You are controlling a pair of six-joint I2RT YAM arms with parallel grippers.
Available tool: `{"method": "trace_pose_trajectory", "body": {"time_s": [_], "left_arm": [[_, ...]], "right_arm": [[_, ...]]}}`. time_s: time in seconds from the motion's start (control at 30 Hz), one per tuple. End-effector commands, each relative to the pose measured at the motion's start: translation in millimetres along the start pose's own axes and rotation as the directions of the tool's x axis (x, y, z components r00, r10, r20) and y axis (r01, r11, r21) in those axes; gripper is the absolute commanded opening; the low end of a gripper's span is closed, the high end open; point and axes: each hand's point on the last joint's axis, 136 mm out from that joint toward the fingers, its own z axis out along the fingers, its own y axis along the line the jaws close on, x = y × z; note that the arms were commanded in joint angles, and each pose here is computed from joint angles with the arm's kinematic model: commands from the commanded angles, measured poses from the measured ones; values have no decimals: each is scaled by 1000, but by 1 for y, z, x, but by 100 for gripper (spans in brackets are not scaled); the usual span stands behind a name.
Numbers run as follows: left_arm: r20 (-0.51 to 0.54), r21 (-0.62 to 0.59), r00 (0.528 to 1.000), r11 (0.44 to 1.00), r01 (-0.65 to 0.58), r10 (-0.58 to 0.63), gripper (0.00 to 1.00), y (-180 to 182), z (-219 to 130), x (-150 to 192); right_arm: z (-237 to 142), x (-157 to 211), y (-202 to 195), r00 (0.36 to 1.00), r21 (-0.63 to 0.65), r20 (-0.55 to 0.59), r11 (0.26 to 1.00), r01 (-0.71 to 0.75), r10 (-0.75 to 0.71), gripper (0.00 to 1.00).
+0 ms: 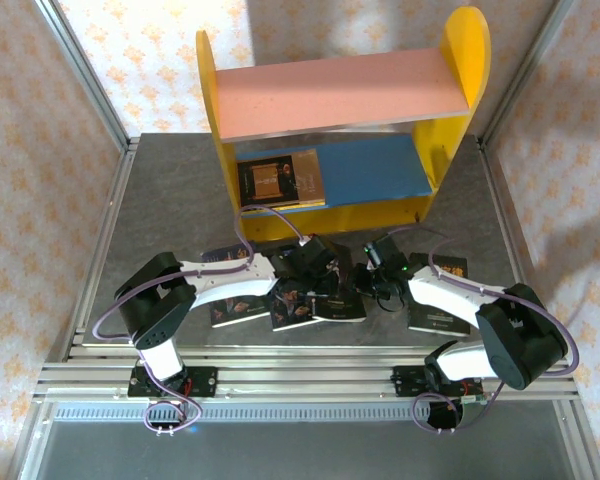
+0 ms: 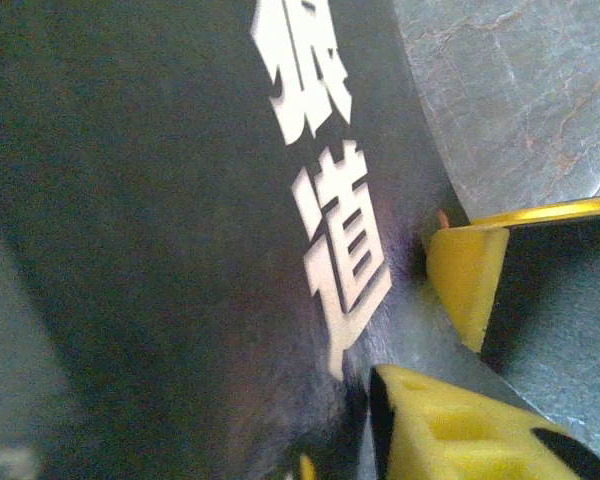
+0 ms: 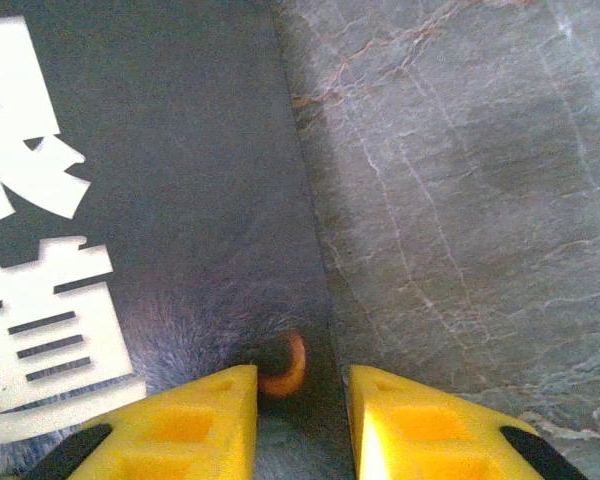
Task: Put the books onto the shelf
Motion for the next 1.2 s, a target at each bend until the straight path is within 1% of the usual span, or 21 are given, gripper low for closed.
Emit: {"method": "trace_pose_trajectory", "body": {"time_s": [0.0,0.2,0.33,0.43,0.57,0.63,0.7,0.8,0.97,1.07,1.17], "left_arm": [[60,21,998,999,-25,24,34,-8,-18,-15],[91,58,995,998,-41,35,18,-14,-26,-20],[134,100,989,992,-72,58,9,-24,-42,-27],[167,157,984,984,-82,56,6,-36,-67,-33],[238,223,971,971,-87,32,3,-47,-113,-43],[282,223,959,972,-79,13,1,-46,-132,-51],[325,196,946,979,-49,-17,0,-42,-149,-60],[408,208,911,978,-24,-65,0,-45,-174,-80],[529,222,838,975,16,-134,0,-48,-200,-113],[578,226,797,973,47,-173,0,-45,-211,-132],[618,253,758,965,61,-210,0,-44,-224,-148]], "right_arm": [[-4,-8,8,999,-11,38,1000,20,-20,31],[-7,-11,6,998,-2,57,1000,13,-13,35],[-18,-19,5,994,17,106,1000,8,-10,40],[-32,-27,10,989,17,148,1000,9,-12,42],[-56,-38,18,978,-6,208,1000,6,-5,44],[-68,-44,22,969,-22,246,1000,-7,12,44],[-84,-53,29,956,-61,290,998,-30,46,46],[-113,-67,45,924,-143,370,989,-48,99,50],[-150,-87,67,858,-296,467,952,-76,213,58],[-158,-93,78,831,-396,475,914,-92,289,61],[-157,-95,86,815,-471,461,875,-110,351,62]]}}
